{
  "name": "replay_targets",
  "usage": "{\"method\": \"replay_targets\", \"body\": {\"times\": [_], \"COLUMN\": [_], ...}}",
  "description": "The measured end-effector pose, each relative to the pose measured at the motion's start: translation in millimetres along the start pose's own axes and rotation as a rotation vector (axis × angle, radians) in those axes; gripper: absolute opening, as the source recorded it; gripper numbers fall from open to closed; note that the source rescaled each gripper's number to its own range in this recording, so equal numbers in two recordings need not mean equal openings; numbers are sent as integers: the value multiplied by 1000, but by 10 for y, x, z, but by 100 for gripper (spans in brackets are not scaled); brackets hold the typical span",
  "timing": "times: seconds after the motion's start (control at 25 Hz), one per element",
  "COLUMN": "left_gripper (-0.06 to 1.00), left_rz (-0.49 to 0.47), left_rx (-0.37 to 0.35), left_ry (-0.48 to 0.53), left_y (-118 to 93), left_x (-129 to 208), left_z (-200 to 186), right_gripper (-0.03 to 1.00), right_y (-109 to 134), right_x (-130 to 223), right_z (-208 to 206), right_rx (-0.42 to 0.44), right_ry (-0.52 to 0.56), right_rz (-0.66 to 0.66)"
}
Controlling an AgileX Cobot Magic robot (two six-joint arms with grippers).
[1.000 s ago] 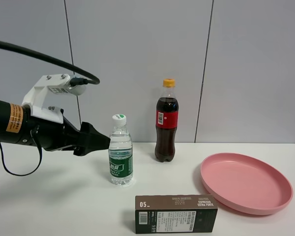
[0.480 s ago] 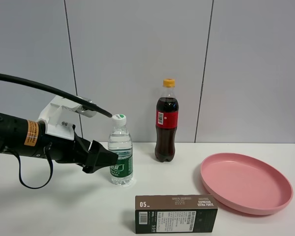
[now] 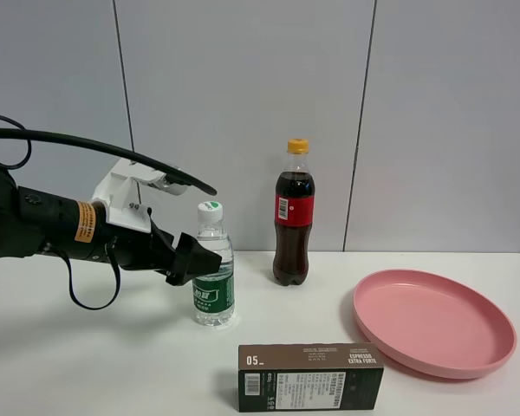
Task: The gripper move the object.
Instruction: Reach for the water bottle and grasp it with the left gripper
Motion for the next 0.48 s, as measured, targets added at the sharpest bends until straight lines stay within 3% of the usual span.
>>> {"method": "replay_targets", "body": {"times": [0.48], "left_gripper": [100], "left_rz": [24], "left_rx": [50], "left_ry": [-19], "left_y": [-123], "left_x": [-75], "left_z": [404], "right_gripper": [100], "right_y": [0], "right_x": [-1], "right_z": [0], "right_rx": [0], "right_ry": [-1], "right_rz": [0]}}
Point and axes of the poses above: a point on each arm's last joint axis where the gripper is mounted, z pointing out along that axis toward the gripper, y along the wrist's bending axis when the last joint is at zero, x = y × z, the point moved 8 cm from there along z, pointing out along that axis toward the gripper, and after that the axes turned 2 degrees about -z, right-handed, at the moved point
